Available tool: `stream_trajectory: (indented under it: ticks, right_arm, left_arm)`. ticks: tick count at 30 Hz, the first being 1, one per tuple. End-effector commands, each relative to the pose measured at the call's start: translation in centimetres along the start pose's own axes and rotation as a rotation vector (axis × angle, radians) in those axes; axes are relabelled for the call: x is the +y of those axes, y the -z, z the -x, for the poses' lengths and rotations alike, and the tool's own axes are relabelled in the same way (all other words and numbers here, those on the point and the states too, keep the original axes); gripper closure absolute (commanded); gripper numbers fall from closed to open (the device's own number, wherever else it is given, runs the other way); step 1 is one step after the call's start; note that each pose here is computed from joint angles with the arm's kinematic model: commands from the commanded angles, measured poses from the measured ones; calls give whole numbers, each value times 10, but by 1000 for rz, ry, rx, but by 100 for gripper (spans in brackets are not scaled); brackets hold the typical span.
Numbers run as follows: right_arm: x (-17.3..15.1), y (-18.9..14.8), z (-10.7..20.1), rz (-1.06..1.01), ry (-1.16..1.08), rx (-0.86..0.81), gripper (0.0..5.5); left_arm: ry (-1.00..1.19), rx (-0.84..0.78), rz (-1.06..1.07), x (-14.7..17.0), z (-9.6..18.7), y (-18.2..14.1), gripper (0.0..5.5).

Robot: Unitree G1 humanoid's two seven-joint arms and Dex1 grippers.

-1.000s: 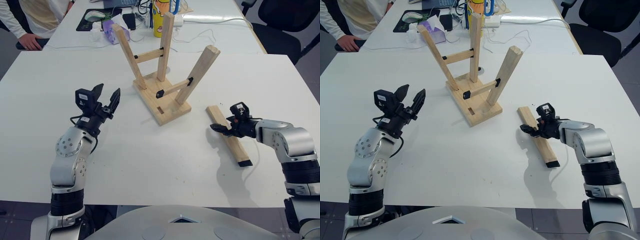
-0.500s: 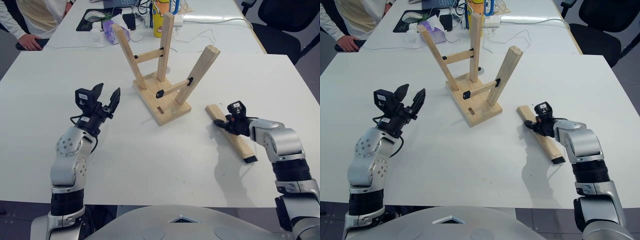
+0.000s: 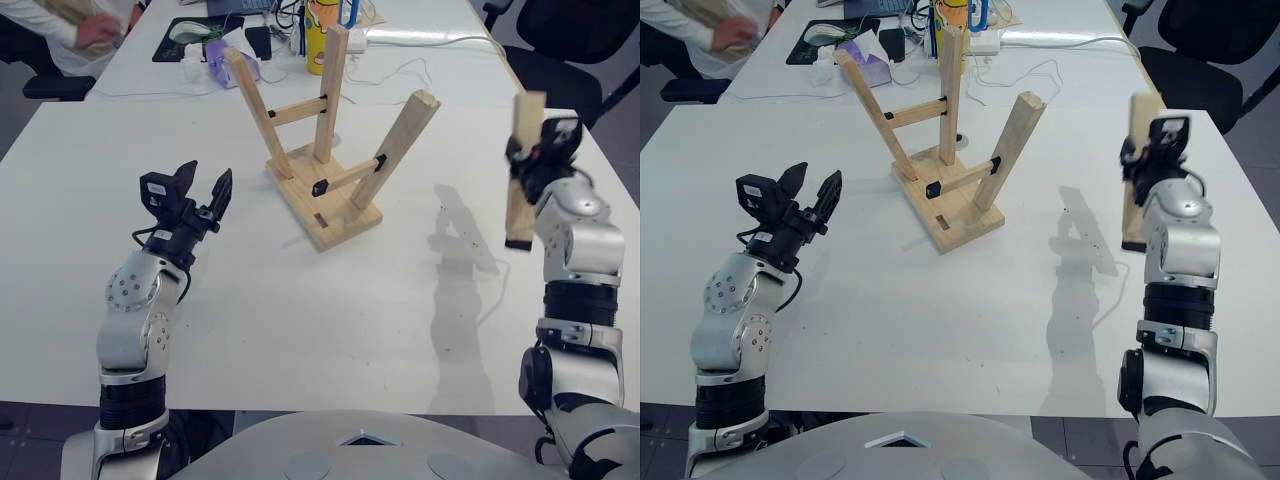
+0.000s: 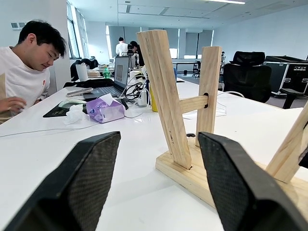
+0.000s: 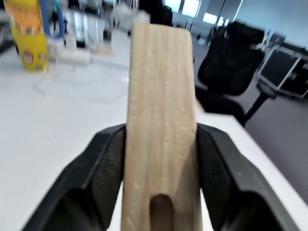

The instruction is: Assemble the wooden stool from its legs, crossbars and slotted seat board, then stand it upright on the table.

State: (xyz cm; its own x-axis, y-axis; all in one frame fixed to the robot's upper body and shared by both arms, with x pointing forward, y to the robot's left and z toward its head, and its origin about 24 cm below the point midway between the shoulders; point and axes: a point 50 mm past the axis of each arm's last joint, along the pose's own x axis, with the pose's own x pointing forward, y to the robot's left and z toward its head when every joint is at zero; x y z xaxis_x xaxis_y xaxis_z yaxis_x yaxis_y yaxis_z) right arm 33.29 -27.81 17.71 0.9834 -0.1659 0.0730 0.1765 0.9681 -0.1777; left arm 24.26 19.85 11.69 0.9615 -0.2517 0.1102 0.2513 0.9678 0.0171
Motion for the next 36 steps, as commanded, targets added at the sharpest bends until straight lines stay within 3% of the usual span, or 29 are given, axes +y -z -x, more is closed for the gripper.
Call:
stream_trajectory:
  ticks: [1, 7, 13, 22, 30, 36]
  right_arm:
    - [8, -63, -10, -9, -31, -287, 343]
    - [57, -142, -10, -109, -373, -526, 343]
    - [99, -171, 5, -161, -726, -569, 343]
    - [134, -139, 24, -151, -1091, -348, 343]
    - [142, -118, 38, -205, -1163, -245, 343]
    - [146, -121, 39, -186, -1230, -222, 343]
  left_arm:
    - [-55, -7, -16, 12, 10, -6, 252]
    - [-220, -49, -8, 28, 37, -16, 252]
    - [-315, -42, 39, 12, 61, -9, 252]
    - [-469, -6, 73, -4, 102, -8, 252]
    - [-477, -85, 105, -9, 99, -31, 252]
    - [-550, -79, 144, -11, 101, -22, 252]
